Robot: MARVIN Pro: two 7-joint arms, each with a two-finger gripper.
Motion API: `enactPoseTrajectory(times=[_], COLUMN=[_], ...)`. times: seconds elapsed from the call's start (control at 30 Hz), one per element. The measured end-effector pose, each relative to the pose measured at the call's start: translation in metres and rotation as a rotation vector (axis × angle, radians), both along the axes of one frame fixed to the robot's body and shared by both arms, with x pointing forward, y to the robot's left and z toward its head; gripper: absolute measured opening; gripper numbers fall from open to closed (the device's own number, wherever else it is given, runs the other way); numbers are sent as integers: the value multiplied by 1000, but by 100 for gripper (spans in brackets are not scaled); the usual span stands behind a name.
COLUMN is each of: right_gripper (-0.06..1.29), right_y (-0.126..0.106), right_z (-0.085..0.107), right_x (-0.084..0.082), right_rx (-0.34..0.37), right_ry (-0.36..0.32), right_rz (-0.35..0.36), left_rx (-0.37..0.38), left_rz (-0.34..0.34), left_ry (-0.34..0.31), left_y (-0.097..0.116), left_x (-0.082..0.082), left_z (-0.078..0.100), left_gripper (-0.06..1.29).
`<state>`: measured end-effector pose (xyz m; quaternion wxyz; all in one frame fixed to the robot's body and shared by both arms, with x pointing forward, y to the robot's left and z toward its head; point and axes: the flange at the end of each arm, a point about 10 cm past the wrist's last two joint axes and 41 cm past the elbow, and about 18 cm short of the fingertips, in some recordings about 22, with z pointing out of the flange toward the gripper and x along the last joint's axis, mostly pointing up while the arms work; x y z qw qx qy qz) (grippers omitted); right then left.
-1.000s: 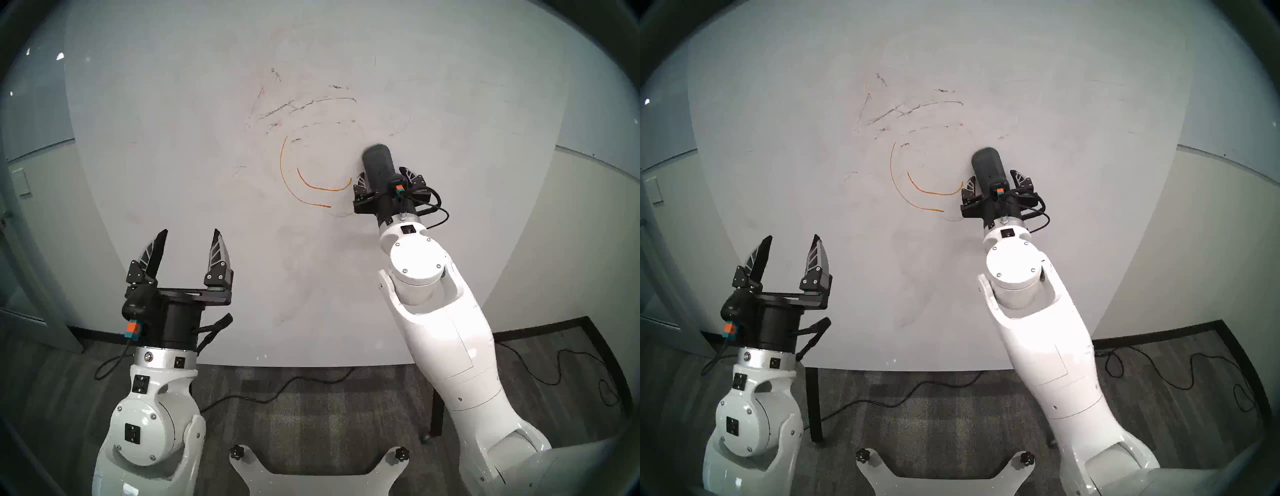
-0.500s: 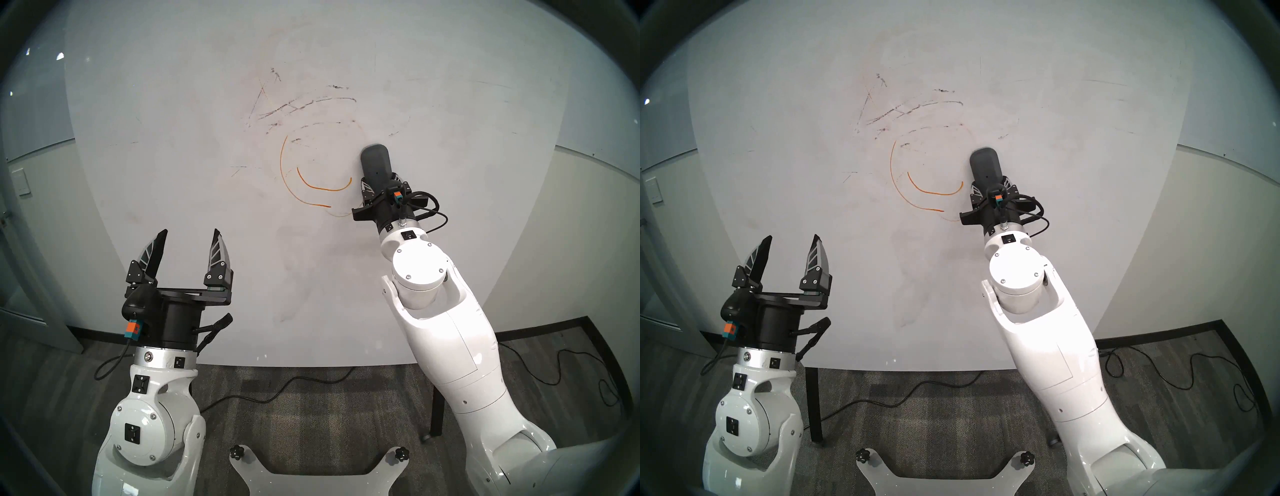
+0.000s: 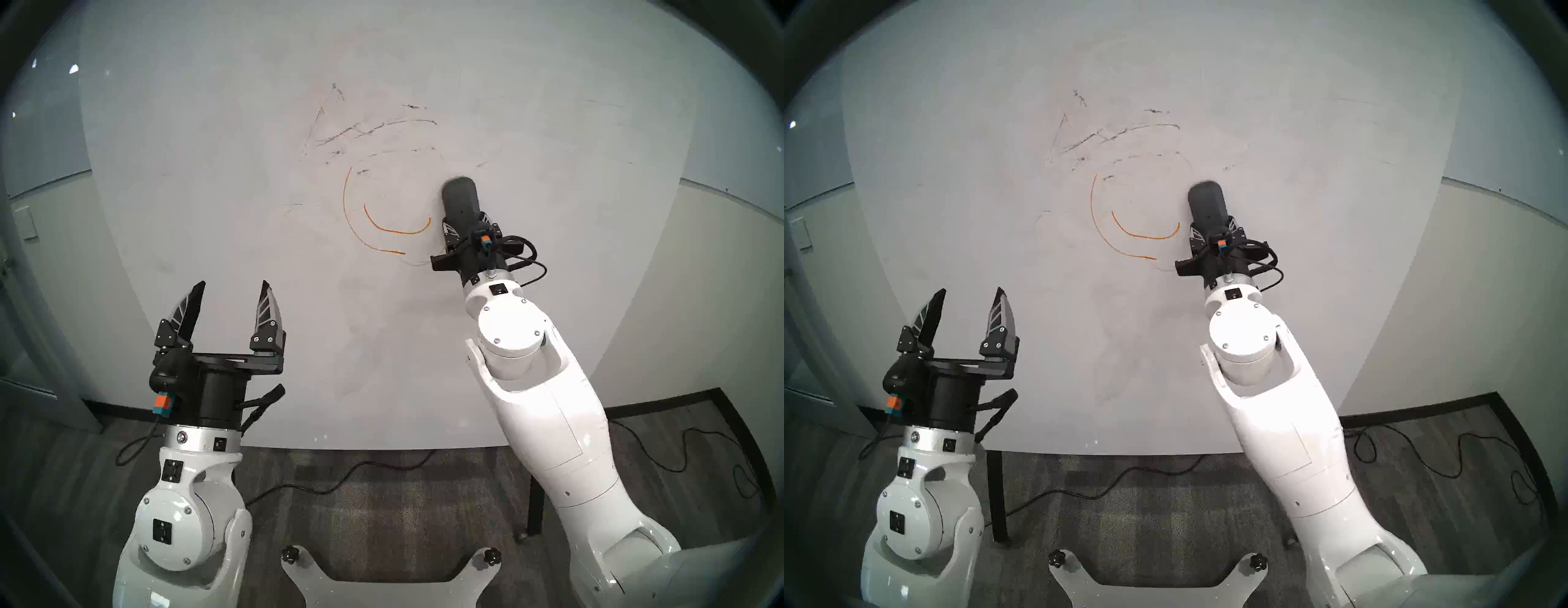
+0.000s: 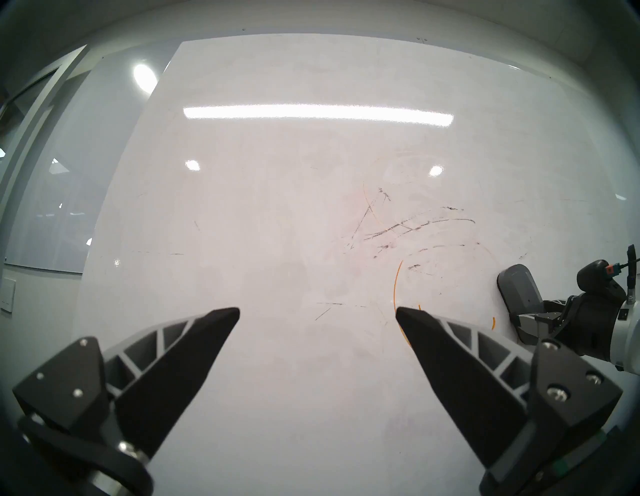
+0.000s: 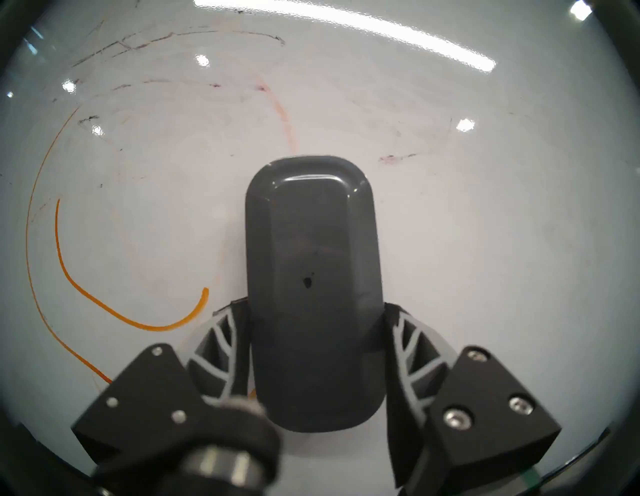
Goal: Erase all marks on the whiteboard with the eraser
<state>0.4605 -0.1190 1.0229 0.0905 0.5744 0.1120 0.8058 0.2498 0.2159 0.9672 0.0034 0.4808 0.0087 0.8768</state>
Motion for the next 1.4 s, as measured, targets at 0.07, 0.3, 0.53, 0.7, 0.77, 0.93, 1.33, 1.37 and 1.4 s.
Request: enactPoseTrajectory(times=[0.07,0.3,0.53,0.7,0.77,0.93,1.33,1.37,1.4], right_gripper=[57,57,57,55,55,55,55,55,55], right_y=[1,6,13,17,19,23,36,37,39], right_z=[-1,-16,-35,-43,-46,-49,-50,-50,-50], right_x=[-1,-4,-9,-12,-14,-16,-20,-20,-20], right_rx=[-2,-10,-21,-27,-30,-41,-59,-59,-58], right_ry=[0,41,87,105,110,115,109,109,108], right_rz=[-2,3,27,42,47,60,93,94,97], left_rx=[0,0,0,0,0,0,0,0,0], left_rz=[0,0,0,0,0,0,0,0,0], left_ry=[0,0,0,0,0,0,0,0,0], left_y=[0,0,0,0,0,0,0,0,0], left_x=[0,0,0,0,0,0,0,0,0], left_z=[0,0,0,0,0,0,0,0,0], left_gripper=[125,125,125,125,125,125,125,125,125])
